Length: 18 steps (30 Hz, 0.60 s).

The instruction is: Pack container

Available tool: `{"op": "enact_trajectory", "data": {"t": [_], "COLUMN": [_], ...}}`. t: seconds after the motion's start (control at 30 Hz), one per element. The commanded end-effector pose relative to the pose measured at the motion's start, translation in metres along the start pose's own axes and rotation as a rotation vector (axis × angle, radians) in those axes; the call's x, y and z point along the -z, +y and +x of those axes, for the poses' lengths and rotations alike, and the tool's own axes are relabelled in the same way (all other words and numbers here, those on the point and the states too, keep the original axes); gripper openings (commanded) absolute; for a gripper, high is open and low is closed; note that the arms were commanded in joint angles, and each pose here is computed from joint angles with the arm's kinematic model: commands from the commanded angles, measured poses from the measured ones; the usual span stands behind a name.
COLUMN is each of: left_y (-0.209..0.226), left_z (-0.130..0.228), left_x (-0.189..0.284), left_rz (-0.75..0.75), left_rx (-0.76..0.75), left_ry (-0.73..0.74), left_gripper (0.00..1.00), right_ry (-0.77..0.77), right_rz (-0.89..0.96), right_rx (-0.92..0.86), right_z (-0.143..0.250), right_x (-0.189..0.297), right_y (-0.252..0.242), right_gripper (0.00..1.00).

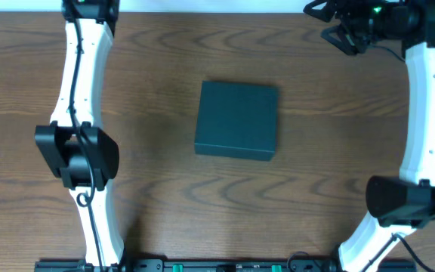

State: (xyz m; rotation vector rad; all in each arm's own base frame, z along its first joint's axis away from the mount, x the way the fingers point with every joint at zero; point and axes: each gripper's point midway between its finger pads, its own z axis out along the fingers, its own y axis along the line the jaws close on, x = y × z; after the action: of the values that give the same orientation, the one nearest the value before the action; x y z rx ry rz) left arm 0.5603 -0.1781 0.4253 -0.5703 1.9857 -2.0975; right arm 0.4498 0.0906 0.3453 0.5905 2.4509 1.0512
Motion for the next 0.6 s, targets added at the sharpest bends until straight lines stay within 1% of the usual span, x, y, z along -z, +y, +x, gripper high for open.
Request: {"op": "enact_trajectory", "data": {"t": [0.0,0.03,0.07,0.1,0.17,0.23,0.3,0.37,0.4,0.43,0.47,0.5,0.57], "left_y": [-0.01,-0.003,0.011,0.02,0.048,0.075,0.095,0.114,0.126,0.134,0.142,0.147,0.151], "left_z": [0.001,-0.005,-0.012,-0.014,-0.018,-0.016,-0.01,0.002,0.009,0.013,0.015,0.018,0.021], "left_x": [0.008,0.012,0.019,0.026,0.045,0.067,0.081,0.09,0.099,0.11,0.129,0.14,0.161], "left_rz": [-0.051,-0.092,-0.179,-0.244,-0.445,-0.687,-0.907,-1.097,-1.202,-1.288,-1.391,-1.429,-1.451], "left_rx": [-0.158,-0.155,-0.164,-0.185,-0.258,-0.402,-0.616,-0.812,-0.88,-0.885,-0.834,-0.8,-0.73], "left_ry": [-0.091,-0.141,-0.219,-0.265,-0.371,-0.424,-0.374,-0.246,-0.171,-0.144,-0.164,-0.146,-0.135], "left_gripper": [0.96,0.96,0.96,0.96,0.96,0.96,0.96,0.95,0.95,0.95,0.95,0.96,0.95], "right_ry": [-0.06,-0.066,-0.079,-0.098,-0.154,-0.193,-0.212,-0.229,-0.231,-0.231,-0.216,-0.199,-0.179], "right_rz": [0.064,0.078,0.109,0.141,0.248,0.327,0.413,0.576,0.662,0.713,0.737,0.746,0.776], "right_rx": [0.03,0.032,0.052,0.096,0.146,0.279,0.419,0.521,0.547,0.551,0.556,0.558,0.526], "right_z": [0.008,0.011,0.015,0.017,0.02,0.022,0.022,0.021,0.02,0.021,0.023,0.025,0.025], "right_x": [0.017,0.02,0.025,0.03,0.043,0.052,0.058,0.068,0.073,0.077,0.079,0.08,0.087], "right_y": [0.003,0.002,0.001,-0.001,-0.011,-0.012,-0.015,-0.031,-0.041,-0.047,-0.052,-0.056,-0.067], "right_gripper": [0.72,0.72,0.72,0.72,0.73,0.76,0.82,0.89,0.89,0.89,0.9,0.9,0.85]}}
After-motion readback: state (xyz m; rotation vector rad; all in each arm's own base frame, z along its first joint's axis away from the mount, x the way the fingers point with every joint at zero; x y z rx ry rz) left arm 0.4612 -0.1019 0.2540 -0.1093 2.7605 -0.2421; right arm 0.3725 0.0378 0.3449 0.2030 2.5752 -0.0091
